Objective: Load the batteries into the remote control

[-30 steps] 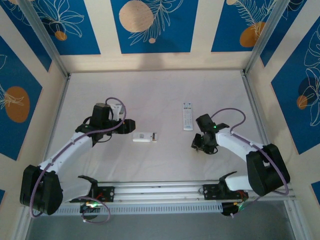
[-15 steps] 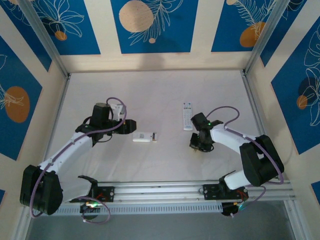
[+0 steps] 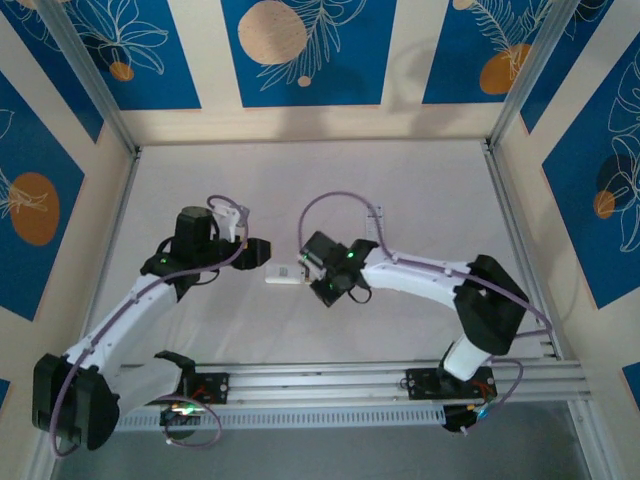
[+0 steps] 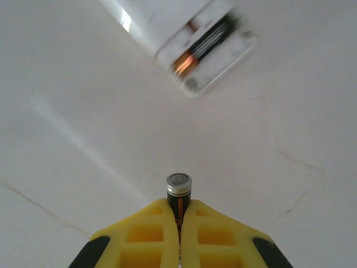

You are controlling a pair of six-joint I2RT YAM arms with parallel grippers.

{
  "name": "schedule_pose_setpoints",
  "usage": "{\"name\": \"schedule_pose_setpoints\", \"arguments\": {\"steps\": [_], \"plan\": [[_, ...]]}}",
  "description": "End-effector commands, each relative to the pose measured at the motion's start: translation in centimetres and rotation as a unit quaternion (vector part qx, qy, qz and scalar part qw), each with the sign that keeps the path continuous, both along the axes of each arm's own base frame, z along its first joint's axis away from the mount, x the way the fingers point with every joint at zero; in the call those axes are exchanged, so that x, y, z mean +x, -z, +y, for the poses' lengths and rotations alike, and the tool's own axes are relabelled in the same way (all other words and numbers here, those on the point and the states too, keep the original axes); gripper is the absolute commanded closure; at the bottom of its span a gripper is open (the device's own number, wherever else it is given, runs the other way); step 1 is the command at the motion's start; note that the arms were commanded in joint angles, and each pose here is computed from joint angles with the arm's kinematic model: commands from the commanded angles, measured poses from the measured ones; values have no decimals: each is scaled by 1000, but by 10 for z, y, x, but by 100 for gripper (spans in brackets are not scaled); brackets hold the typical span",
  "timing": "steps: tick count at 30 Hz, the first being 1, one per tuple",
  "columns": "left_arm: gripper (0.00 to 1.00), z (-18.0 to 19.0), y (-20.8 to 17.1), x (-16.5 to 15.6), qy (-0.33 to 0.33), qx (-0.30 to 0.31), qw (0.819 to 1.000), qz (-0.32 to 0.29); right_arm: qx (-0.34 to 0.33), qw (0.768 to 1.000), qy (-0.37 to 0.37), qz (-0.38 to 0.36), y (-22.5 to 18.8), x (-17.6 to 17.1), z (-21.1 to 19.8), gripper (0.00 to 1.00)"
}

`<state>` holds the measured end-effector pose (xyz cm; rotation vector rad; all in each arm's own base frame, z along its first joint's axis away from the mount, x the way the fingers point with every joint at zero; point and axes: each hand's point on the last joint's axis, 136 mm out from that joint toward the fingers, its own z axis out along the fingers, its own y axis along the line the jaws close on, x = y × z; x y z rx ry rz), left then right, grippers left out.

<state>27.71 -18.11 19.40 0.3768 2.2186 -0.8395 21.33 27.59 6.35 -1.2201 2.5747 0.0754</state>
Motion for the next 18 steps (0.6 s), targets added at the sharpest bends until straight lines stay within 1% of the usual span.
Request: {"name": "schedule_pose_setpoints", "arguments": {"steps": [1,3,4,7,9,11,13,15,16,18], "plan": [[32,6,-10,-7,11,23,998,-57,-172,964,-201,6,33,-13,-48,100],[32,9,-16,-9,6,23,996,-82,-140,959,-238,63,33,-32,-42,100],[32,10,-19,-10,5,20,995,-94,-125,953,-265,81,32,-40,-38,100],[32,10,-22,-12,4,11,994,-111,-125,931,-332,89,36,-50,-37,99],[32,10,-21,-12,5,10,994,-110,-143,917,-363,84,42,-48,-43,97],[32,9,-21,-12,8,8,994,-108,-167,901,-391,87,50,-46,-52,93],[31,7,-21,-13,12,4,994,-108,-177,895,-401,81,56,-39,-58,89],[31,6,-22,-13,13,2,994,-109,-175,898,-398,68,58,-32,-56,86],[31,7,-22,-12,12,1,994,-110,-176,900,-392,66,58,-30,-55,81],[31,7,-22,-12,12,0,994,-111,-173,906,-381,70,57,-30,-54,54]]}}
